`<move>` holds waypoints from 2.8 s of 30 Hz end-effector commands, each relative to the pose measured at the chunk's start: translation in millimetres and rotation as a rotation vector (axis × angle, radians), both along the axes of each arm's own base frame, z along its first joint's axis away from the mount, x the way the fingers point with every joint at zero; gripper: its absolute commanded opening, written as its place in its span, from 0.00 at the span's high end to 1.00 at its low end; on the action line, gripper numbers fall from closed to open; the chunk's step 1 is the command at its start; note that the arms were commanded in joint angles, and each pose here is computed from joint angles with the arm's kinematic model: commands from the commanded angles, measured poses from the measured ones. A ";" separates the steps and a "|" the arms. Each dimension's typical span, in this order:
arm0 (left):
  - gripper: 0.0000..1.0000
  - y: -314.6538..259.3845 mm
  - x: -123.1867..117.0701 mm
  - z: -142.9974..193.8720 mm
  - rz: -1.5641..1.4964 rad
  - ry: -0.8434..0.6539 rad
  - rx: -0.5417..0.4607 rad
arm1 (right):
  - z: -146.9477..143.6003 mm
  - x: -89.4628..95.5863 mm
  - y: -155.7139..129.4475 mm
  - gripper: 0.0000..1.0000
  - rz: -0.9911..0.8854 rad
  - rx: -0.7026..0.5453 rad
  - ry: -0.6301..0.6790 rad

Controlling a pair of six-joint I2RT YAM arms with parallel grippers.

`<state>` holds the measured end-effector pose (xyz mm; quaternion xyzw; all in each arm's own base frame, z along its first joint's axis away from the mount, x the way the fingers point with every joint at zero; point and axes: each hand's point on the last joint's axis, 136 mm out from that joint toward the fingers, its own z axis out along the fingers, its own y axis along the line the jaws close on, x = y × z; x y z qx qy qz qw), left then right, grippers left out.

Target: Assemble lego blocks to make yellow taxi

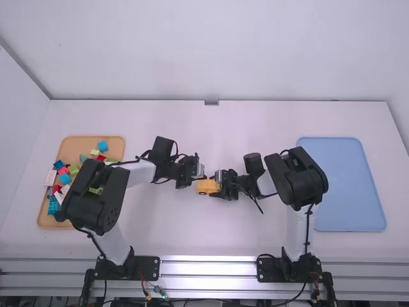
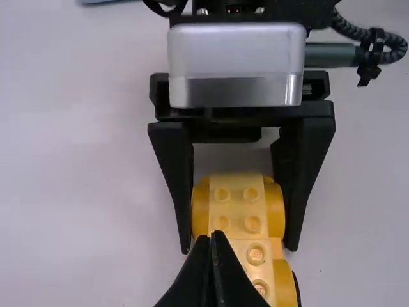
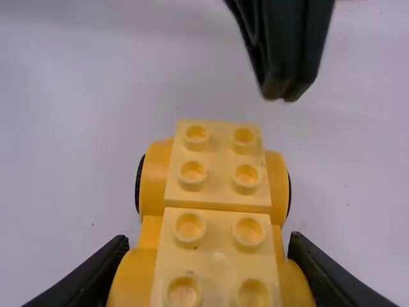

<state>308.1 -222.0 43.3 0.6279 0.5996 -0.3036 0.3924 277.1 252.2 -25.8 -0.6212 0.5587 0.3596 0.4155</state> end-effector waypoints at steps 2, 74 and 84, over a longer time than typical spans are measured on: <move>0.98 -1.9 -8.7 -19.0 -0.013 0.077 0.001 | -5.2 -1.8 0.2 0.45 0.004 -0.008 0.009; 0.01 304.5 38.2 107.1 2.087 0.634 0.001 | 119.3 76.3 -112.9 0.01 -0.759 -0.519 -0.129; 0.01 340.4 -6.4 53.5 1.892 0.861 0.255 | 143.9 91.4 -95.0 0.01 -0.761 -0.428 -0.238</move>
